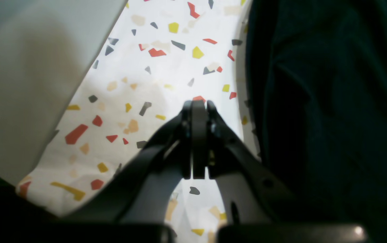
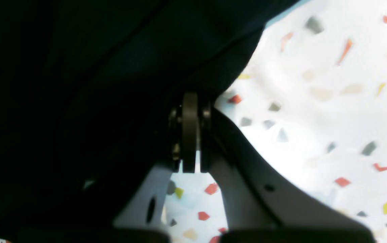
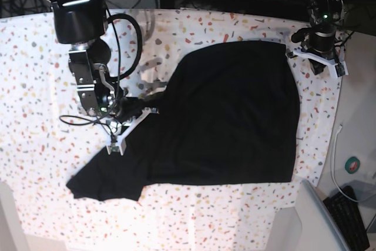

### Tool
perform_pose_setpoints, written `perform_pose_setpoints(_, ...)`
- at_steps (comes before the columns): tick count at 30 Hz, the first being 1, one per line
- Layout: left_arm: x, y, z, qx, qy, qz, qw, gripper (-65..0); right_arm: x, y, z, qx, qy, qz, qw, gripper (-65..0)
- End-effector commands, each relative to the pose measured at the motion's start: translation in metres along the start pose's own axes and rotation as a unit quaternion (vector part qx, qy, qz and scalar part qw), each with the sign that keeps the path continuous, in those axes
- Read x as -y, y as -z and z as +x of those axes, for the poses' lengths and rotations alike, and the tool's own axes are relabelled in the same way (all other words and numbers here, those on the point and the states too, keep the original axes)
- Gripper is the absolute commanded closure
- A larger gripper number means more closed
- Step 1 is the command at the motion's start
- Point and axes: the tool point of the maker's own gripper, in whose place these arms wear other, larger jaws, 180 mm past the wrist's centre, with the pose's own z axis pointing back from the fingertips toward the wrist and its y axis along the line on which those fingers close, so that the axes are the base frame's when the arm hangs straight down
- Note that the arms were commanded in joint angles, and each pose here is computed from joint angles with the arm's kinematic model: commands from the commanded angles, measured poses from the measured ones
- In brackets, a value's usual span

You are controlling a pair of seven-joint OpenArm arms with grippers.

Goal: Layout the t-shirt on the table in an organized manner, then fold the t-shirt properly
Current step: 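Pull the loose hem corner outward with the right gripper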

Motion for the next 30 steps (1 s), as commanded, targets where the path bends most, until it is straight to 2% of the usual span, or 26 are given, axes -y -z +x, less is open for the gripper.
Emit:
perform_pose_setpoints(1, -0.004, -0.002, 0.014, 0.024, 0.004, 0.001, 1.0, 0.0, 0.002, -0.011, 0.031, 0.043, 0.007, -0.006, 0.999, 0.0)
perform_pose_setpoints(4, -0.006, -0.001, 0.012, 0.021, 0.005, 0.003, 1.0, 0.0, 0.015, -0.03, 0.047, 0.057, 0.033, -0.038, 0.9971, 0.0)
perform_pose_setpoints(7, -0.005, -0.001, 0.013, 0.022, 0.005, 0.003, 1.0, 0.0, 0.014, -0.036, 0.058, 0.068, 0.033, -0.036, 0.9965, 0.0)
perform_pose_setpoints(10, -0.004, -0.002, 0.014, 0.024, 0.004, 0.002, 1.0, 0.0, 0.017, -0.022, 0.045, 0.039, 0.039, -0.041, 0.9977, 0.0)
perform_pose_setpoints(20, -0.004, -0.001, 0.014, 0.024, 0.004, 0.002, 1.0, 0.0, 0.009, 0.016, 0.001, -0.002, 0.048, -0.043, 0.9979, 0.0)
perform_pose_setpoints(23, -0.005, -0.002, 0.014, 0.024, 0.004, 0.002, 1.0, 0.0, 0.03, 0.014, -0.005, -0.005, 0.046, -0.062, 0.997, 0.0)
perform_pose_setpoints(27, -0.006, -0.003, 0.014, 0.024, 0.005, 0.003, 1.0, 0.0, 0.06, -0.003, -0.032, -0.014, 0.038, -0.085, 0.9955, 0.0)
perform_pose_setpoints(30, -0.003, -0.018, 0.025, 0.042, 0.015, -0.005, 0.999, 0.0, 0.103, -0.017, -0.056, -0.021, 0.069, -0.121, 0.99, 0.0)
